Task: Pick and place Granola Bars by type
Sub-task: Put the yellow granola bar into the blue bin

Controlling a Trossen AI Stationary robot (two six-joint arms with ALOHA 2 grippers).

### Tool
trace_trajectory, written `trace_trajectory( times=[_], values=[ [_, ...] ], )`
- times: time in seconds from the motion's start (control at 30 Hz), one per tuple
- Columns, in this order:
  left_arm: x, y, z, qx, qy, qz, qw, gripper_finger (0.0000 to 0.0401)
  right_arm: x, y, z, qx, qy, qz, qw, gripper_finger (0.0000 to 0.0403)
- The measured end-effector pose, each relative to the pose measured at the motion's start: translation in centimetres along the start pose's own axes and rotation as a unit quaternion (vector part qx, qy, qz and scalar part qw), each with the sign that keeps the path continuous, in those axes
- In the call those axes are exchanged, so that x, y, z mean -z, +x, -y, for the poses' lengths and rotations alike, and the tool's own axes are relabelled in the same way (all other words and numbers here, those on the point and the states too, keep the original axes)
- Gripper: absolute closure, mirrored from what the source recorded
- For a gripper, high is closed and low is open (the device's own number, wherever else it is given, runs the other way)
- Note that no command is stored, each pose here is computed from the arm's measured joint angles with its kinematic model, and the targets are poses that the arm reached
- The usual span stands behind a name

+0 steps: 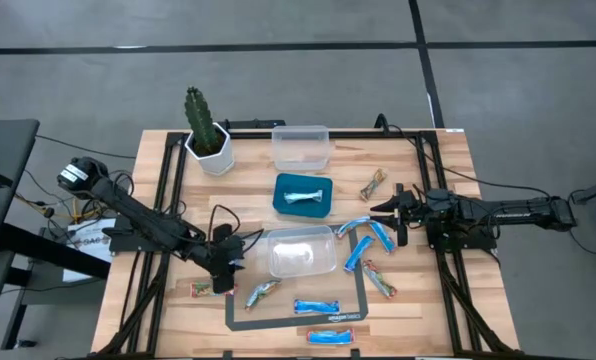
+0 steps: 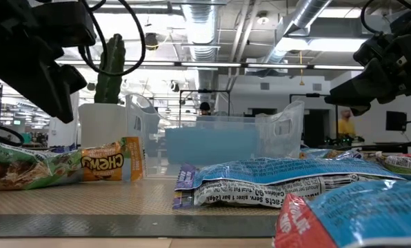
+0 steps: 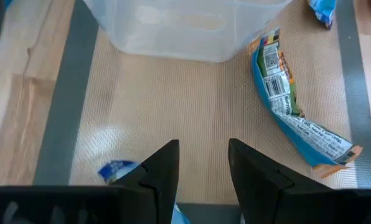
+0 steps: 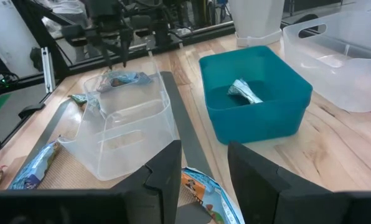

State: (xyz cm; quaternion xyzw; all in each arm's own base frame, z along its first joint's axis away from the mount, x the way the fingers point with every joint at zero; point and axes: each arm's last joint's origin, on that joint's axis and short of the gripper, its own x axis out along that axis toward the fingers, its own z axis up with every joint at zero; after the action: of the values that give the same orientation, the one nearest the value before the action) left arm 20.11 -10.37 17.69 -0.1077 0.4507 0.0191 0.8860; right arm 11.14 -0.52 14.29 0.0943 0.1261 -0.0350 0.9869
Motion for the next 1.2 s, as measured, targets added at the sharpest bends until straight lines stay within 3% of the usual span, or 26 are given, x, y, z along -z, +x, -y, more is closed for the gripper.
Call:
trace_trajectory(
  times=[0.37,0.53,0.83,1.2],
  values=[
    [-4.6,2.2,4.3,-0.039,-0.031,-0.076,0.996,0.0269,0.0,0.0,0.0,0.0,0.0,0.0,1.0,0.0278],
    [-6.0,4.2,6.9,-0.025,-0.021,-0.13,0.991,0.0269,0.0,0.0,0.0,0.0,0.0,0.0,1.0,0.0278],
    [-6.3,6.4,8.4,-0.063,-0.032,-0.186,0.98,0.0269,0.0,0.0,0.0,0.0,0.0,0.0,1.0,0.0278],
    [-5.7,7.7,8.6,-0.05,-0.056,-0.215,0.974,0.0269,0.0,0.0,0.0,0.0,0.0,0.0,1.0,0.0278]
  ],
)
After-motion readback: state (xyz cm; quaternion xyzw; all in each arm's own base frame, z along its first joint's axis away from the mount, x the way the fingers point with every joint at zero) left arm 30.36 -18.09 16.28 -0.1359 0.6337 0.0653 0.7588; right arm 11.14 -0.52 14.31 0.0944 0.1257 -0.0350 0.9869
